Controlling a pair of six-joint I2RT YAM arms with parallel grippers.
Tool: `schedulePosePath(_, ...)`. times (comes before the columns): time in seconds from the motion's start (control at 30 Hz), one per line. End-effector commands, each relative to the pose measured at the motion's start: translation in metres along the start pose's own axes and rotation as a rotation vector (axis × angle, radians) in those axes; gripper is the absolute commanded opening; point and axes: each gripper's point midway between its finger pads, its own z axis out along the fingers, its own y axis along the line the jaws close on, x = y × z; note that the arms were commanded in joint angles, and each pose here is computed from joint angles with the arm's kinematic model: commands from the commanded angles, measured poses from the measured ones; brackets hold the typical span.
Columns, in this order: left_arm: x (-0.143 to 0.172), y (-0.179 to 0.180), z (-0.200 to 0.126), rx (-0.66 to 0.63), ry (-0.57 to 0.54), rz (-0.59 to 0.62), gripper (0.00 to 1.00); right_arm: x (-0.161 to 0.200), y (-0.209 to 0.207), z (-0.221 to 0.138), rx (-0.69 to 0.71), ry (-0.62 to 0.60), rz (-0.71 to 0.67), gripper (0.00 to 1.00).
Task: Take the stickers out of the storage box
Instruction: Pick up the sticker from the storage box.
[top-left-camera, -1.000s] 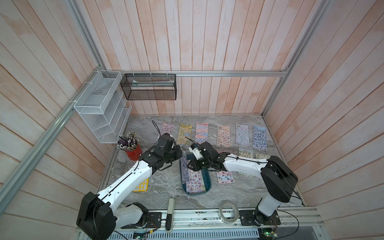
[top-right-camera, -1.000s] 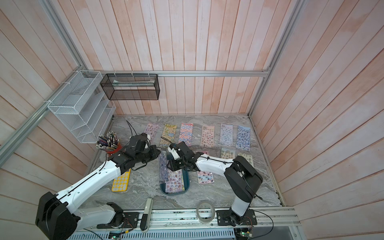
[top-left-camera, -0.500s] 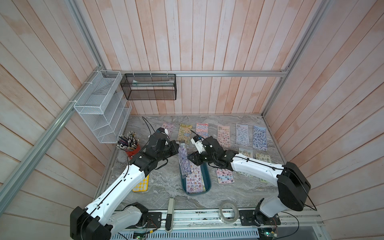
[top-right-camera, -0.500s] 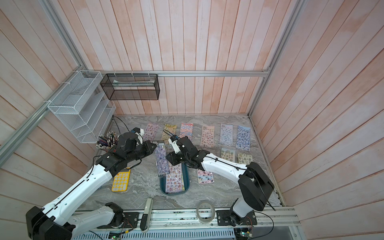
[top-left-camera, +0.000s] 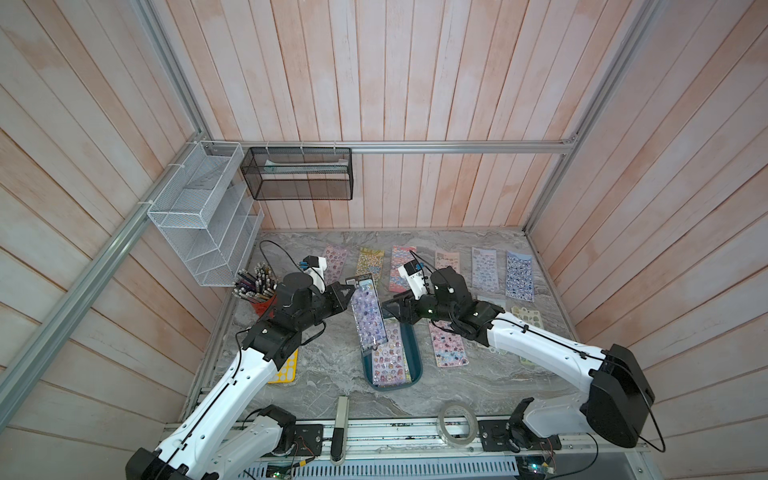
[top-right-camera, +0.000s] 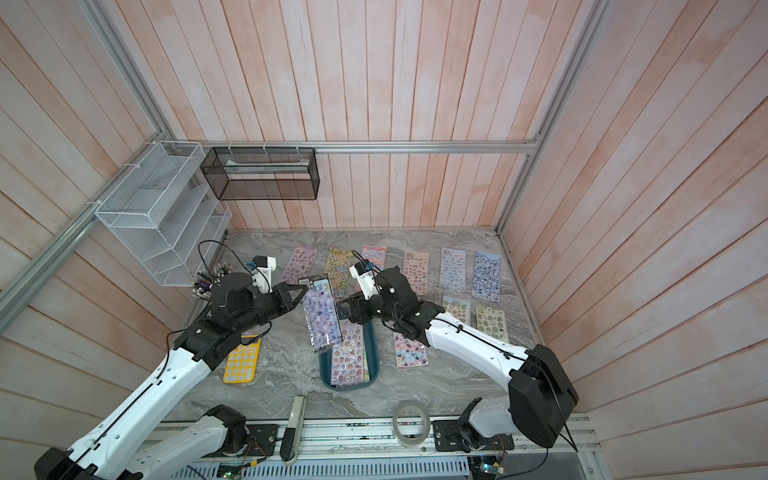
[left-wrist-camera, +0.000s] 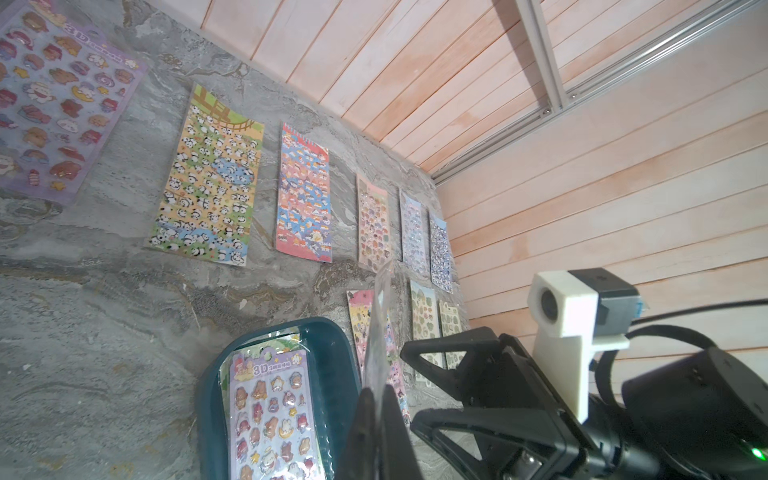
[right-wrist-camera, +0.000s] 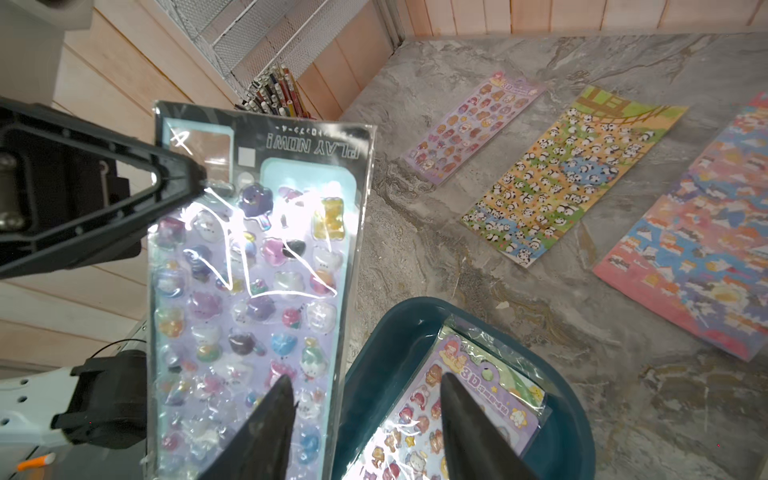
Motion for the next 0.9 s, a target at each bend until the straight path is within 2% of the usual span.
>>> schedulePosePath(0.0, -0.006, -0.027, -0.005, 0.15, -0.027, 0.031, 0.0, -0.007, 0.031, -0.005, -0.17, -0.013, -0.017, 0.58)
schedulePosePath(0.13, -0.009, -0.044, -0.01, 0.244, -0.043, 0.049, 0.0, -0.008, 0.045, 0.002, -0.264, 0.016, 0.014, 0.56)
schedulePosePath(0.23, -0.01, -0.045, -0.011, 0.248, -0.048, 0.052, 0.0, -0.011, 0.055, 0.004, -0.335, 0.016, 0.039, 0.5)
schedulePosePath(0.3, -0.011, -0.044, -0.011, 0.244, -0.05, 0.054, 0.0, -0.011, 0.059, 0.004, -0.366, 0.018, 0.051, 0.39)
schedulePosePath(0.37, -0.011, -0.043, -0.011, 0.239, -0.05, 0.052, 0.0, -0.012, 0.062, 0.004, -0.386, 0.02, 0.056, 0.16)
schedulePosePath(0.43, -0.012, -0.041, -0.011, 0.235, -0.052, 0.05, 0.0, -0.012, 0.062, 0.005, -0.384, 0.025, 0.06, 0.0)
schedulePosePath(0.87, -0.02, -0.036, -0.016, 0.204, -0.088, 0.056, 0.0, -0.011, 0.055, 0.012, -0.348, 0.048, 0.068, 0.0)
